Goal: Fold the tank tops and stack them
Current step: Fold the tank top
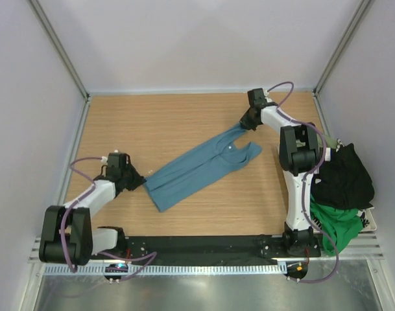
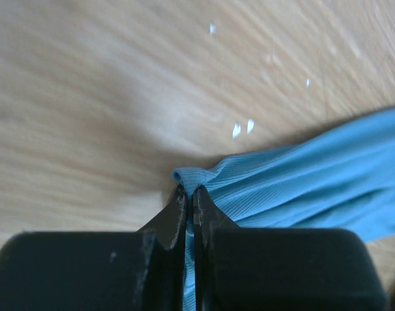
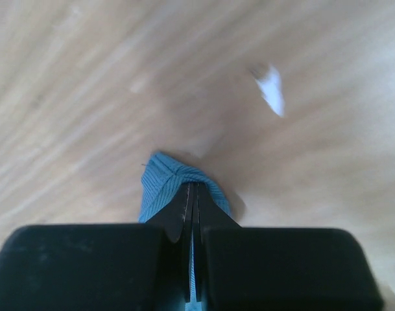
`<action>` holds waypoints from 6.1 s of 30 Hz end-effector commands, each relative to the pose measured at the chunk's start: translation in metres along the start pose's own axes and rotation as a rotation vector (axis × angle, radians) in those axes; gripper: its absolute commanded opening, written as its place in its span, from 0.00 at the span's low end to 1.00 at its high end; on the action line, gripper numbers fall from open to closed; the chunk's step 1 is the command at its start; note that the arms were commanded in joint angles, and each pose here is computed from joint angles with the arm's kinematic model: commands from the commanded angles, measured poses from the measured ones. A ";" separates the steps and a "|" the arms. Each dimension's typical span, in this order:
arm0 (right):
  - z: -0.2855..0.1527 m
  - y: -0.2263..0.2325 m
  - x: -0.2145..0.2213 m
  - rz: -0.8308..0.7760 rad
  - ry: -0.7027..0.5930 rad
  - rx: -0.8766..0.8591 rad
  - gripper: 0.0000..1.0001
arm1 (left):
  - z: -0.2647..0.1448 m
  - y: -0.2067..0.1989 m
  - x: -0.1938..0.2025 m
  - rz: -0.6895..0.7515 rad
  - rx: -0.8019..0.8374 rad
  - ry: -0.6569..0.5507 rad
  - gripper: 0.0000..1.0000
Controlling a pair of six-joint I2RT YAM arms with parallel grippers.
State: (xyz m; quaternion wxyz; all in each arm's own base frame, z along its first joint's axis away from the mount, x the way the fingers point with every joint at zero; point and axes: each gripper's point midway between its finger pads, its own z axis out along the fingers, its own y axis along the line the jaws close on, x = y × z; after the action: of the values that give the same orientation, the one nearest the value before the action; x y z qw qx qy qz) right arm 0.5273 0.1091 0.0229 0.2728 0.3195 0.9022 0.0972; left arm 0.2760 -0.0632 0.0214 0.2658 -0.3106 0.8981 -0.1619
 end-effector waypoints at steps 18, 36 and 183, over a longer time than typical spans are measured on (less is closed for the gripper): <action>-0.127 0.013 -0.024 -0.154 -0.115 -0.211 0.57 | -0.026 -0.007 0.044 0.049 0.129 -0.025 0.00; -0.159 -0.065 0.146 -0.192 0.124 -0.322 0.67 | -0.029 -0.024 0.044 0.134 0.182 0.022 0.00; -0.218 -0.138 0.323 -0.550 0.471 -0.319 0.02 | -0.080 -0.050 0.216 0.238 0.301 0.218 0.30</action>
State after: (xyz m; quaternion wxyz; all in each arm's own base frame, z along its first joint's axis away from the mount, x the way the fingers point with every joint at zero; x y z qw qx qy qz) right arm 0.1272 0.2136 0.0139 0.1157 -0.0084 0.9614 0.2497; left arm 0.1083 -0.2307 0.0264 0.2249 -0.1240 0.9220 -0.2897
